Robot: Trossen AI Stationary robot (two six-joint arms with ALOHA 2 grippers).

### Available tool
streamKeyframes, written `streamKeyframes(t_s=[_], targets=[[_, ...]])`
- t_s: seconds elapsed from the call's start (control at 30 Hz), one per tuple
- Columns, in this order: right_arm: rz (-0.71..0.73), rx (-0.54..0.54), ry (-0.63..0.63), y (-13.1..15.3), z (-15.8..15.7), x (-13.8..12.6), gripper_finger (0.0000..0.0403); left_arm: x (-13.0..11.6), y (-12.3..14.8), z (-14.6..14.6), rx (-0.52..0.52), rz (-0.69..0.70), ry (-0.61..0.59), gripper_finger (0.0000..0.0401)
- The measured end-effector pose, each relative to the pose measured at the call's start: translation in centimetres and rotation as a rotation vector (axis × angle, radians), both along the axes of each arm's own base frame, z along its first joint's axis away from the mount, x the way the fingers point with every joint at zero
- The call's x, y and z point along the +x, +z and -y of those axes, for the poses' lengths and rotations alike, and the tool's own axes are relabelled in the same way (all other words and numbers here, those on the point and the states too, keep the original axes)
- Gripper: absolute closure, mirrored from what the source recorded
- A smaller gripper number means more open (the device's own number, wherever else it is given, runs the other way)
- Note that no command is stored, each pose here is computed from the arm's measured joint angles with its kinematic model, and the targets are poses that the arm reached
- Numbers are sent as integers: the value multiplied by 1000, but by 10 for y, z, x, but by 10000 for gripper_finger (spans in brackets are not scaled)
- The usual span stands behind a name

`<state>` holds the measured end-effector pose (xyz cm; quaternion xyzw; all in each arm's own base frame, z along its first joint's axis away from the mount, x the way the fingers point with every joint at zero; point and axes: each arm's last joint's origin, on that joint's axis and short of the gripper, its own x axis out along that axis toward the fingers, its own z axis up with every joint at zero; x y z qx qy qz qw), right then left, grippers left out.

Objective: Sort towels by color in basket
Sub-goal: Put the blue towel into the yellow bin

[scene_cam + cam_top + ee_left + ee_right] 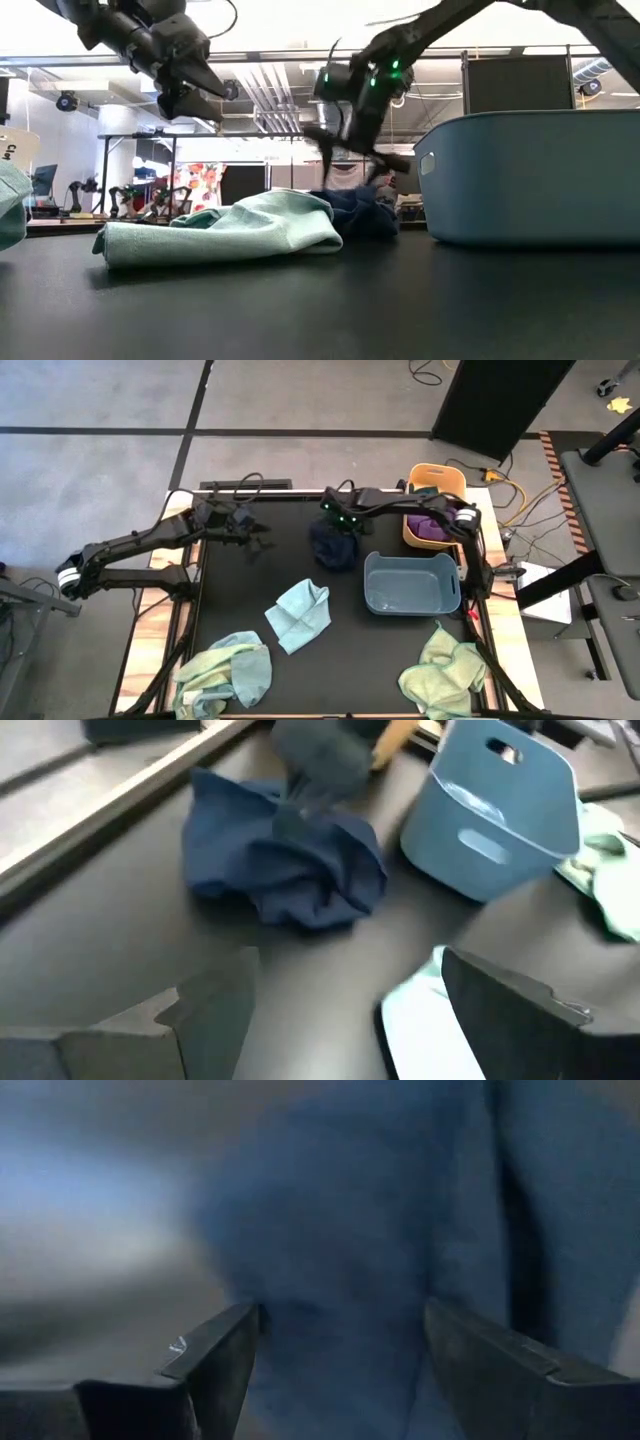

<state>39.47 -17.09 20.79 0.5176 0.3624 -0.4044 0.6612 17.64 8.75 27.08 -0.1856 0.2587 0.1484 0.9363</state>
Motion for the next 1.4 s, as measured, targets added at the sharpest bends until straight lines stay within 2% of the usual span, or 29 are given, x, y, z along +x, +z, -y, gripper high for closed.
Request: streamKeyframes(t_s=[0.17,0.33,0.43,0.53,0.63,0.7,0.87,0.97,1.1,1.23,1.3,1.4], targets=[[-175,85,3,-32,-1,-5,138,1,-6,0,-16,-10,-11,101],[-245,88,65,-59,1,-1,164,7,-2,-4,-15,71,36,101],[-287,42,109,-67,2,0,210,11,7,-6,7,168,50,101],[-320,5,168,-67,4,-2,288,14,16,-8,33,266,59,101],[-339,-45,240,-52,4,-8,370,14,23,-9,78,299,55,101],[-376,-108,249,-29,1,-18,377,14,30,-10,130,301,69,101],[-397,-379,182,68,-9,-60,380,12,50,-11,204,274,94,101],[-454,-558,75,114,-18,-96,381,10,67,-12,217,271,136,101],[-546,-790,-136,163,-34,-147,382,8,93,-11,251,331,138,101],[-636,-917,-319,163,-43,-177,382,5,112,-9,271,386,139,101],[-661,-908,-376,146,-41,-185,382,4,117,-8,272,394,139,101],[-698,-829,-428,110,-34,-192,382,2,121,-6,261,390,141,101]])
